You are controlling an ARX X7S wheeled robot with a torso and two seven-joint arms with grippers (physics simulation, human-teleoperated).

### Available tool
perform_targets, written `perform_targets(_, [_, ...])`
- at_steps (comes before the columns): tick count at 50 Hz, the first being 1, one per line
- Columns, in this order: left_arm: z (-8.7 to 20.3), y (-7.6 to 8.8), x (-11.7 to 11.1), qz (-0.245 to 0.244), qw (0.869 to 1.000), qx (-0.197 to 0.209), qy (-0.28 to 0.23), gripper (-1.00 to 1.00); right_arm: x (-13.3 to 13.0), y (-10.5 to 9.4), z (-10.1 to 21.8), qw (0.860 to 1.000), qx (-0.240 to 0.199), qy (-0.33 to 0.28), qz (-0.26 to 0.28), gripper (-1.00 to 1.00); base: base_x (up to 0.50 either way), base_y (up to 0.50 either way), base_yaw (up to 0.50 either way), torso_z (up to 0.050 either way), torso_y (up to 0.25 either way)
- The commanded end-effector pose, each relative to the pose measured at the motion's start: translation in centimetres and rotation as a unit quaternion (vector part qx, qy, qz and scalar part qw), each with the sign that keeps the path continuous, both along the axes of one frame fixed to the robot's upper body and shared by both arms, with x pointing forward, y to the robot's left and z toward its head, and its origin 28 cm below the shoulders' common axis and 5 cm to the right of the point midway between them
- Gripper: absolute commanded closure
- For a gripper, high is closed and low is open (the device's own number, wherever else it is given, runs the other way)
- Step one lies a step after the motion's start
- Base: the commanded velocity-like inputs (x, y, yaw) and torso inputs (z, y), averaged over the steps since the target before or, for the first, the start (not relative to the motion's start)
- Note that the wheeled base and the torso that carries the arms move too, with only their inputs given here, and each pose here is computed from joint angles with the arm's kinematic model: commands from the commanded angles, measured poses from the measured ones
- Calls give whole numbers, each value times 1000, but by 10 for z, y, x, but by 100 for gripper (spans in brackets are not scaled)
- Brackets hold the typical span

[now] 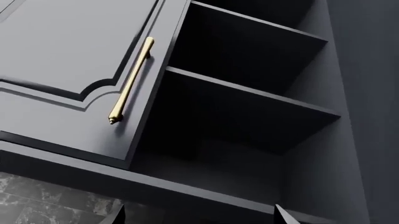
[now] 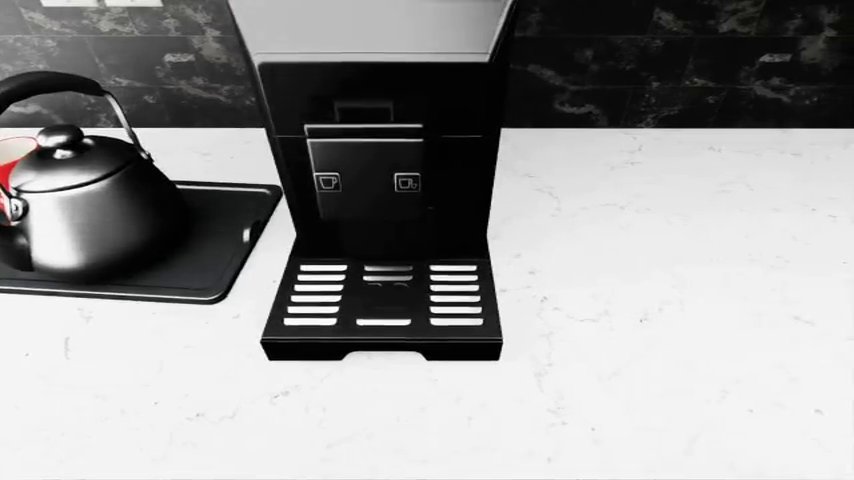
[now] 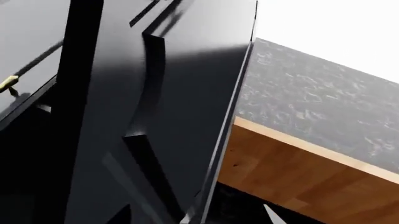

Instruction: Pick the kettle from the counter and place it on the tray. Then pick the mug from the cabinet and place it on the tray. Then close the cabinet doors.

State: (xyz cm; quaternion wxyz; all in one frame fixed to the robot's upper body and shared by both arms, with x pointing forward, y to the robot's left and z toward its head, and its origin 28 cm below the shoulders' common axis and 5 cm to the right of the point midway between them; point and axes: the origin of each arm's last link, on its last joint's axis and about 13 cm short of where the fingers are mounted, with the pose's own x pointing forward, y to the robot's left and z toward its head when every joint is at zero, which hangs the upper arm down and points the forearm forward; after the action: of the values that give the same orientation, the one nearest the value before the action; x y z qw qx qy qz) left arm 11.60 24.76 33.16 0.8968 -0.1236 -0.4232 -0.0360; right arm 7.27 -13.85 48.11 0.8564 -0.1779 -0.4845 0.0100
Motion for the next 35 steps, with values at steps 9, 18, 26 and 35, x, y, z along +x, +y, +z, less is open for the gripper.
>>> perform_targets(9, [-4,2,2,-4,1000,-3,6,-100,35,19,69,996,91,-8,23,-100,0,0,0,5,3])
perform_targets(18, [-6,3,5,-5,1000,-4,9,-100,54,26,98,991,128,-5,29,-100,0,0,0,0,0])
perform_targets(26, [-9,4,6,-4,1000,-6,12,-100,62,38,114,990,123,8,61,-100,0,0,0,0,0])
perform_targets(35, [-11,5,6,-3,1000,-8,14,-100,58,61,118,979,90,55,173,-100,0,0,0,0,0])
